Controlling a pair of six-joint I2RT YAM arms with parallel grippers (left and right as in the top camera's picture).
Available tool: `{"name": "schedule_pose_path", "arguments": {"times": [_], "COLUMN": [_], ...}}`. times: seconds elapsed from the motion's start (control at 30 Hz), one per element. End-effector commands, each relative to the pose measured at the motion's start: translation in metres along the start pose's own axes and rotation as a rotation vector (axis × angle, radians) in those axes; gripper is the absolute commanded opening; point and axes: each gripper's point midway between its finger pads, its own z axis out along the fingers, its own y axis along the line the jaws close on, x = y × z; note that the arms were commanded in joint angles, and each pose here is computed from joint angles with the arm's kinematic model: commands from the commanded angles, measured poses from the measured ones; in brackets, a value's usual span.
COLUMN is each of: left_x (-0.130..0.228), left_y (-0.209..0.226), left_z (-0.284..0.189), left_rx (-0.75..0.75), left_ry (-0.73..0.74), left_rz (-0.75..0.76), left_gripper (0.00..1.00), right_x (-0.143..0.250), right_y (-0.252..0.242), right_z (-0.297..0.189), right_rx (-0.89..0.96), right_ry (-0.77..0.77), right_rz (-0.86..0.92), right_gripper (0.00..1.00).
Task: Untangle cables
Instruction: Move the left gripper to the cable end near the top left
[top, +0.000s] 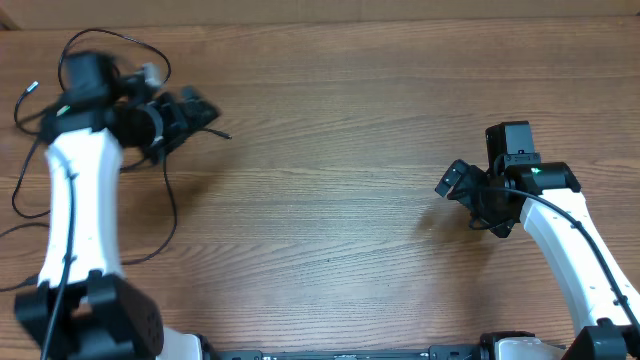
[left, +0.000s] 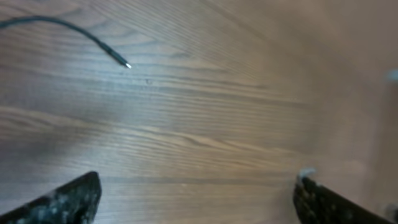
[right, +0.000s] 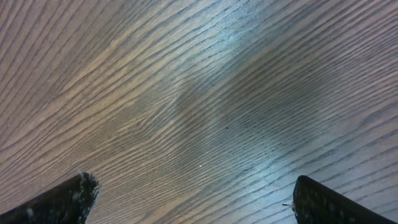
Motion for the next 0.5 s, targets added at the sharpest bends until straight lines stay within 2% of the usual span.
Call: {"name": "schedule_pose_path", "arguments": {"times": [0.0, 0.03, 0.13, 0.33, 0.47], "left_x": [-0.017, -0.017, -0.017, -0.011, -0.024], "left_y": [0.022, 0.032, 0.05, 0.051, 0.063], "left_z": [0.022, 0.032, 0.054, 0.107, 0.127], "left_rx": [-0.349, -0.457, -0.593, -0.51, -0.47], "left_ry": [-0.044, -0.05, -0.056, 0.017, -0.036], "left_rz": [0.072, 0.055, 0.026, -0.015, -0.203], "left_gripper": [1.0, 1.0, 1.0, 1.0, 1.0], "right_x": [-0.004, -0.004, -0.004, -0.004, -0.004], "right_y": [-0.001, -0.001, -0.001, -0.001, -0.001], "right_z": [-0.001, -0.001, -0.001, -0.001, -0.001], "right_rx": [0.008, 0.008, 0.008, 0.008, 0.008], "right_ry": [-0.015, -0.015, -0.015, -0.015, -0.015], "right_rz": [0.0, 0.0, 0.0, 0.0, 0.0], "right_gripper": [1.0, 1.0, 1.0, 1.0, 1.0]}}
